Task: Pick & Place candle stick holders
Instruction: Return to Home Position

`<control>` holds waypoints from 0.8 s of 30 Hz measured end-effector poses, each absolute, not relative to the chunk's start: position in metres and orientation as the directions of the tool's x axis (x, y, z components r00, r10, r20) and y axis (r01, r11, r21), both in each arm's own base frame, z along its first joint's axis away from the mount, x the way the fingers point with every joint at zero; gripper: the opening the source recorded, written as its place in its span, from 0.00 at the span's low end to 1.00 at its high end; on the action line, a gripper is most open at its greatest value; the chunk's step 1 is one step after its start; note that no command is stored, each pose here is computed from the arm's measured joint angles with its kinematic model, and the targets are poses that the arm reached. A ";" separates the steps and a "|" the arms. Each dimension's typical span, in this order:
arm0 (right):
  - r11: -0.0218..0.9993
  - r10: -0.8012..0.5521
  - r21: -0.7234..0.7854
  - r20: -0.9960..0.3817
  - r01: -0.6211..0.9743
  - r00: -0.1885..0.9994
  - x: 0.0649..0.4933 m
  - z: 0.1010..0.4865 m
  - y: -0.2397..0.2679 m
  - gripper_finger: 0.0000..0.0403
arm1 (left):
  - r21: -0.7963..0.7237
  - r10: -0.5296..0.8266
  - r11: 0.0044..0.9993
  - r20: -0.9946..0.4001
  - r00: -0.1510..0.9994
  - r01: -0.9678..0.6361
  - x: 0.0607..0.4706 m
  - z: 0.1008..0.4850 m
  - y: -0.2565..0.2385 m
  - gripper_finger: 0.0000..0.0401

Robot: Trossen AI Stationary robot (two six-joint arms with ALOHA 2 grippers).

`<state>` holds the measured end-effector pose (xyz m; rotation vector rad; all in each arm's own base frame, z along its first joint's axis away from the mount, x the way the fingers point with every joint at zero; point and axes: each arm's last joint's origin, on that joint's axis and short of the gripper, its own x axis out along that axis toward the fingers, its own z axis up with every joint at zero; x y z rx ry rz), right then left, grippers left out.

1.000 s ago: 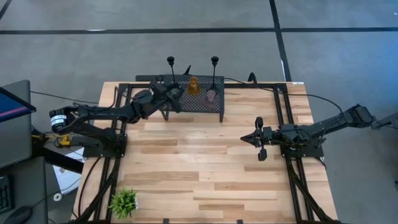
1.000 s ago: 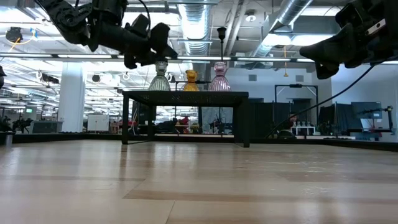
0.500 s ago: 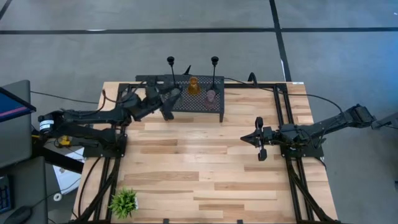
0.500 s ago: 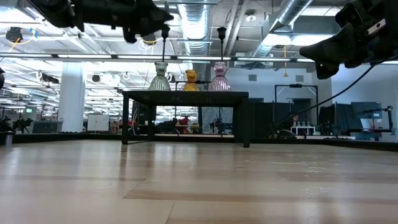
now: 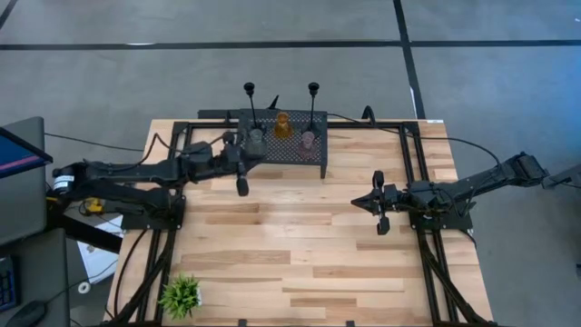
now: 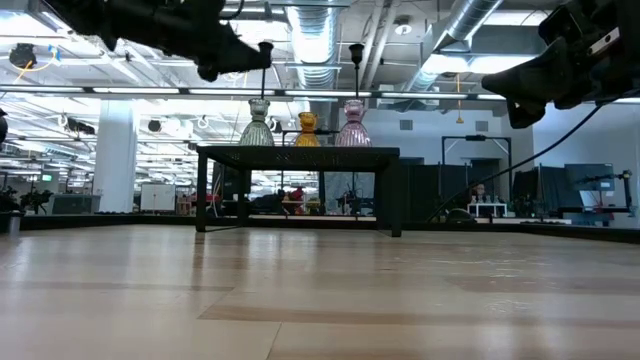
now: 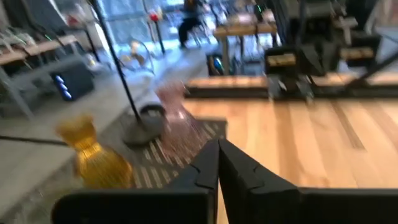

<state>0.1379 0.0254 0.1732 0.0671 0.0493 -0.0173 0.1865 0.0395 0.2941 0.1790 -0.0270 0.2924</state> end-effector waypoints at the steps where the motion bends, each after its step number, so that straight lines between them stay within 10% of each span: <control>1: 0.998 -0.016 0.067 -0.050 0.019 0.999 0.138 0.173 0.025 0.00 | 0.173 0.271 0.947 0.024 0.962 -0.272 0.184 0.292 0.039 0.02; 24: 0.998 -0.016 0.067 -0.050 0.019 0.999 0.138 0.173 0.025 0.00 | 0.098 -0.016 0.995 0.056 0.998 0.010 0.110 0.272 -0.002 0.01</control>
